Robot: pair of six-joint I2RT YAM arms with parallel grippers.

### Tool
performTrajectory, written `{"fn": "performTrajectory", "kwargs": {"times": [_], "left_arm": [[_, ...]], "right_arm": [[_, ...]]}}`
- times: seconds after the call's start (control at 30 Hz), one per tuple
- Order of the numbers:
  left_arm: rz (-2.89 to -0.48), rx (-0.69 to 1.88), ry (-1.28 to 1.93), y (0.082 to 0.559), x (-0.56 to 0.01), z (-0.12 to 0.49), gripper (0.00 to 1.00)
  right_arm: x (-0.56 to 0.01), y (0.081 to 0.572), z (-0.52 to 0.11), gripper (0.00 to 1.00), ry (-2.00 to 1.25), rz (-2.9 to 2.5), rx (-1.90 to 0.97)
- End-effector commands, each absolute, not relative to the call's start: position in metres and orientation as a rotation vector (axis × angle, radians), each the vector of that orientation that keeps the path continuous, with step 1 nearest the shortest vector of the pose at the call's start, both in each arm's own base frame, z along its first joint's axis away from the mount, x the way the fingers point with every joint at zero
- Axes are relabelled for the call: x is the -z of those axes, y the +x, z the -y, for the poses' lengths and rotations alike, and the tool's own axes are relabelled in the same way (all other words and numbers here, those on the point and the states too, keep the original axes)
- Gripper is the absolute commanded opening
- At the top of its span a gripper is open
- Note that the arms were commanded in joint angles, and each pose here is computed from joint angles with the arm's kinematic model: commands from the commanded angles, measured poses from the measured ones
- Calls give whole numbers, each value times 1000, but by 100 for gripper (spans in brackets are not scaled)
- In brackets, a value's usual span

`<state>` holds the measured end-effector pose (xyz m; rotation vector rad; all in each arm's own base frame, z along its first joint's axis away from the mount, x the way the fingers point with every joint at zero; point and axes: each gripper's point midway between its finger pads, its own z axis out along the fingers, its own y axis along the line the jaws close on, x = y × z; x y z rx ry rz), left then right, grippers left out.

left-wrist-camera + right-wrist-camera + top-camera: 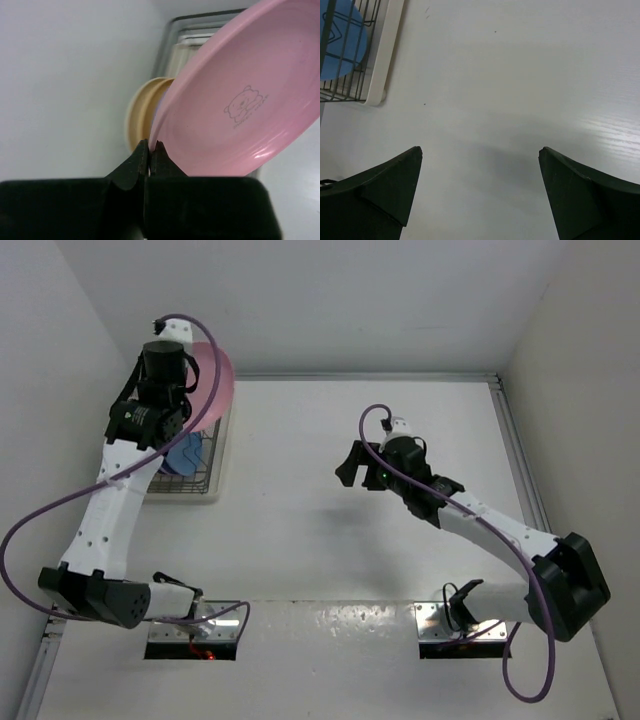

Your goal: Load the plates into the dish rack

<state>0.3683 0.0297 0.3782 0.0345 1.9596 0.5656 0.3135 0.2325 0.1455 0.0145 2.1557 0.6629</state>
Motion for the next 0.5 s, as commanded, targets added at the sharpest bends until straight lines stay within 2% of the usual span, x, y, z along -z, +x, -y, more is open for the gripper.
{"fn": "performTrajectory", "kwargs": {"times": [0.0, 0.27, 0.47], "left_arm": [[-1914, -986, -216, 351, -362, -85, 0], [-1818, -991, -463, 355, -337, -103, 0], [-1680, -1113, -692, 338, -337, -111, 0]], "right_arm": [[-154, 316, -220, 100, 72, -2109, -621], [-152, 313, -202, 100, 95, -2128, -553], [-146, 309, -183, 100, 148, -2110, -512]]}}
